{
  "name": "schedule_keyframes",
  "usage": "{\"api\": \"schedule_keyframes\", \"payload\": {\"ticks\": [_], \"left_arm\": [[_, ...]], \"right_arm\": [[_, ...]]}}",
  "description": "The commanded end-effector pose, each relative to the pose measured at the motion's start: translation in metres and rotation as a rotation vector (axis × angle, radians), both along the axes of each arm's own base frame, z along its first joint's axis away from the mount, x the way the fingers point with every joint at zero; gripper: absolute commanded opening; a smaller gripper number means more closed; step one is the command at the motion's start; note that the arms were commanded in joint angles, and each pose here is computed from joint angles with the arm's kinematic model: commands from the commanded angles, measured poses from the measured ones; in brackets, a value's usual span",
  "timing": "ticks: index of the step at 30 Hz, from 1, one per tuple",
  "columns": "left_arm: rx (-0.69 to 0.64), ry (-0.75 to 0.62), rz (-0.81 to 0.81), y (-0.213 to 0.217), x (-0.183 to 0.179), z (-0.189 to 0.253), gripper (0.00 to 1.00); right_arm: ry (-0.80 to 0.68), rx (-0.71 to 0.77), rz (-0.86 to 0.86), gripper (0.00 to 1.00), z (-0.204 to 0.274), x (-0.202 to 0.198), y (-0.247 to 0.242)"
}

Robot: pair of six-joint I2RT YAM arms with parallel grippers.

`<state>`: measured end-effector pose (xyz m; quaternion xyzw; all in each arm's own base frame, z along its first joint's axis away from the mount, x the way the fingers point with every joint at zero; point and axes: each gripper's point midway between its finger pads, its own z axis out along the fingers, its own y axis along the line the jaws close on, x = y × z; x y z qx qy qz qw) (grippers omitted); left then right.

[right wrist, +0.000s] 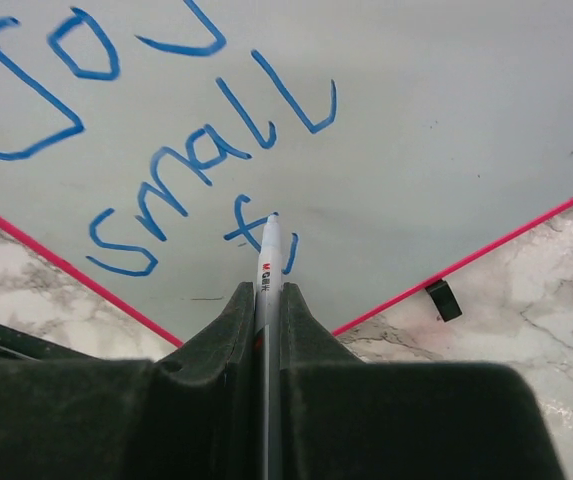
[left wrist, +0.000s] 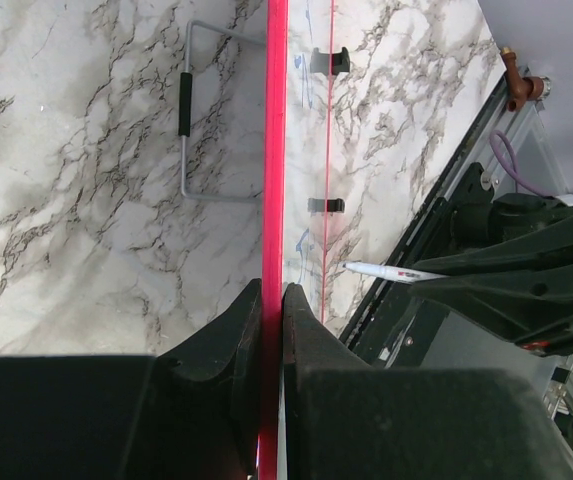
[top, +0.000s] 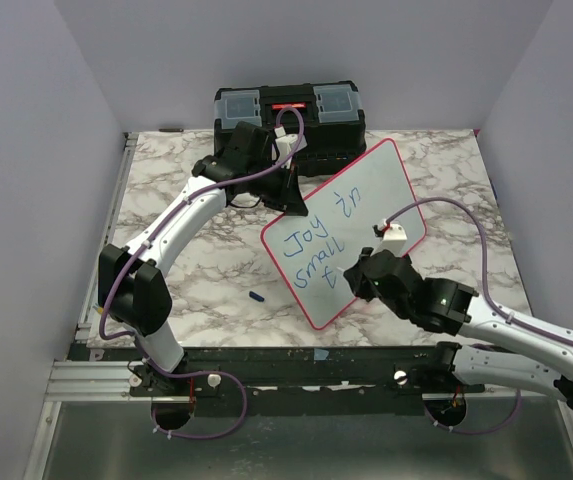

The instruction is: Write a sentence on the whiteboard

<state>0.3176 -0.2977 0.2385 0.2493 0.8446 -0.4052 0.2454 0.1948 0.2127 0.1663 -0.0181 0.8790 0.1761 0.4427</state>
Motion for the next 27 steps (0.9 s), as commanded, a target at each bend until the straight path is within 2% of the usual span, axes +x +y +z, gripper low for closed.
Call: {"api": "schedule_keyframes", "payload": {"ticks": [1, 27], "left_arm": [[0.024, -0.082, -0.002, 0.006, 0.002, 0.007, 0.0], [0.025, -0.078, -0.004, 0.006, 0.002, 0.004, 0.0]], "right_arm": [[-0.052, 0.057, -0.008, 0.01, 0.016, 0.003, -0.001], [-0.096, 0.007, -0.102, 0.01, 0.012, 0.03, 0.009]]}}
